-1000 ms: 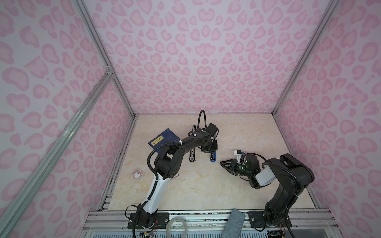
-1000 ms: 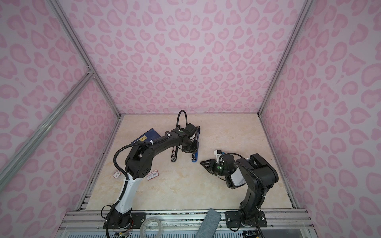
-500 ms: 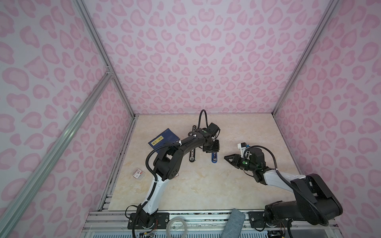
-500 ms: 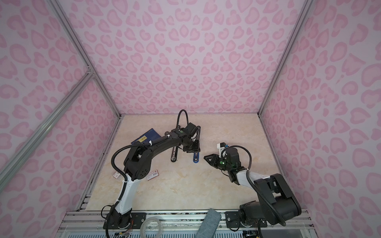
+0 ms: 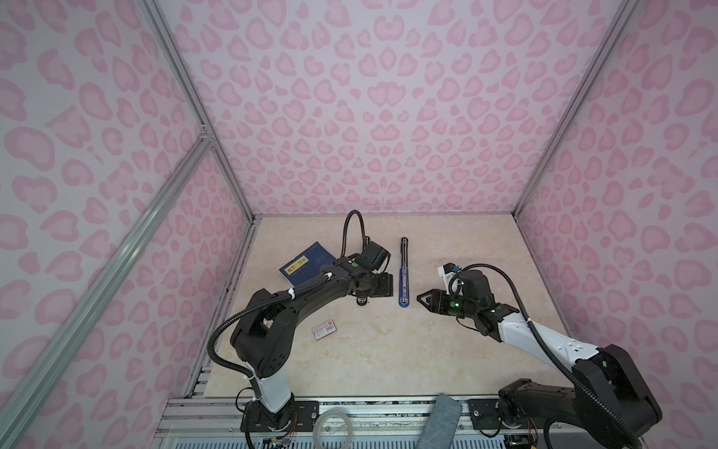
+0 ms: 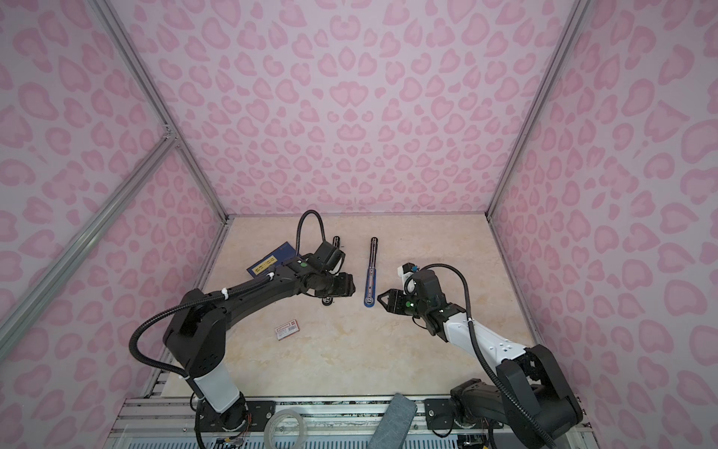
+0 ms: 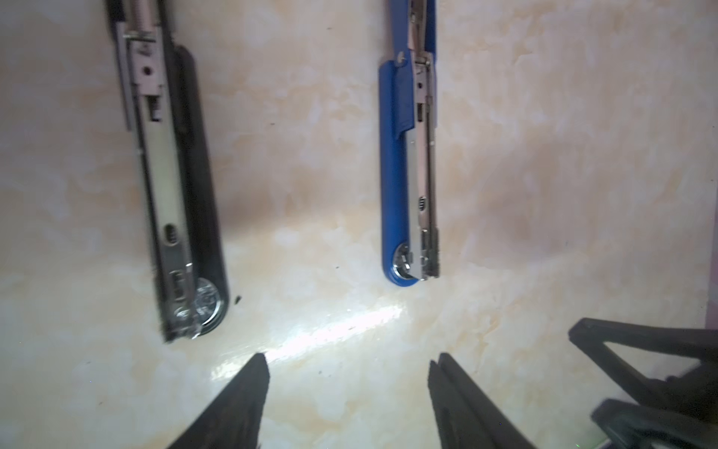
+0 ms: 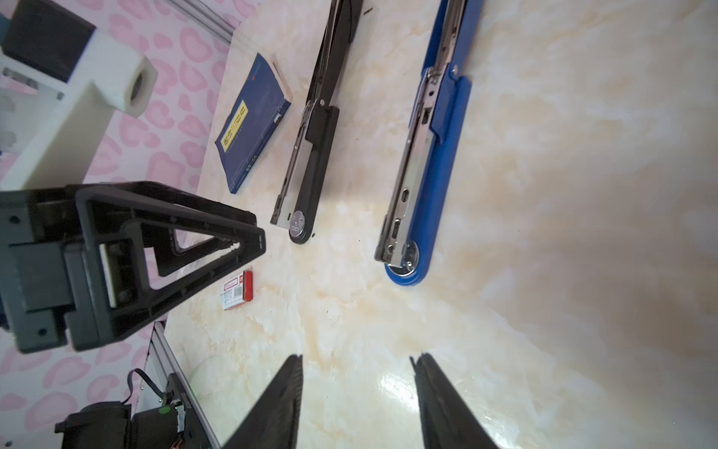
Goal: Load the staples into the stapler
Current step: 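Release the blue stapler and draw both grippers back from it, then move the left gripper down to the small red-and-white staple box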
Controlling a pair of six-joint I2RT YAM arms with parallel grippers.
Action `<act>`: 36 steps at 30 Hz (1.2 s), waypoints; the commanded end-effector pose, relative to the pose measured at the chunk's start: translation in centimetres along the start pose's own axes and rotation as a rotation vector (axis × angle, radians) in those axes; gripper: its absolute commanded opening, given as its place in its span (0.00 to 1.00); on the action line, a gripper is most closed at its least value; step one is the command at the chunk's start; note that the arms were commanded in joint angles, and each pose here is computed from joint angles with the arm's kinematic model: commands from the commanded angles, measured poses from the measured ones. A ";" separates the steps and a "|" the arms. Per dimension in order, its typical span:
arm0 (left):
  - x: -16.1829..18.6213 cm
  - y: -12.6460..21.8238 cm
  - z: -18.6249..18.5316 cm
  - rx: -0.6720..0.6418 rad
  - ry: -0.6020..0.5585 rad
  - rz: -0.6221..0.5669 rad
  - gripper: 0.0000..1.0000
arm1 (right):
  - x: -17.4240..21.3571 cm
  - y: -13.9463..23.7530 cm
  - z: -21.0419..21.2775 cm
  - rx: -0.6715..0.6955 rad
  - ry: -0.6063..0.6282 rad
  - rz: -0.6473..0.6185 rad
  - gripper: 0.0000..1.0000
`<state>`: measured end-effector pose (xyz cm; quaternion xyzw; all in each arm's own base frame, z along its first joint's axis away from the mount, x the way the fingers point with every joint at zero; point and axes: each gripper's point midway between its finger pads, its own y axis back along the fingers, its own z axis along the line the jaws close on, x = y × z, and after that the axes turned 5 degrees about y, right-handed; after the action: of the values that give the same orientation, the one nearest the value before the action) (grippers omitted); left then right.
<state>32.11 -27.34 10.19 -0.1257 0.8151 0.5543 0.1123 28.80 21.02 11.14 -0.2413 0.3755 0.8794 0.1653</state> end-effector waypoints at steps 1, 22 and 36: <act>-0.7 1.6 3.2 -0.042 0.054 -0.108 0.71 | 0.6 -0.7 0.0 0.061 0.053 0.035 0.51; 2.8 2.8 18.6 -0.239 0.296 -0.117 0.87 | 1.6 -4.7 3.6 0.000 0.136 0.136 0.48; 6.6 0.3 18.2 -0.202 0.289 0.108 0.82 | 2.9 -4.9 2.2 0.025 0.120 0.155 0.46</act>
<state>28.77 -10.22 2.21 -0.2090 0.7562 0.6196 -0.0248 27.90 26.12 8.21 -0.2582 0.4163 0.8686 0.0747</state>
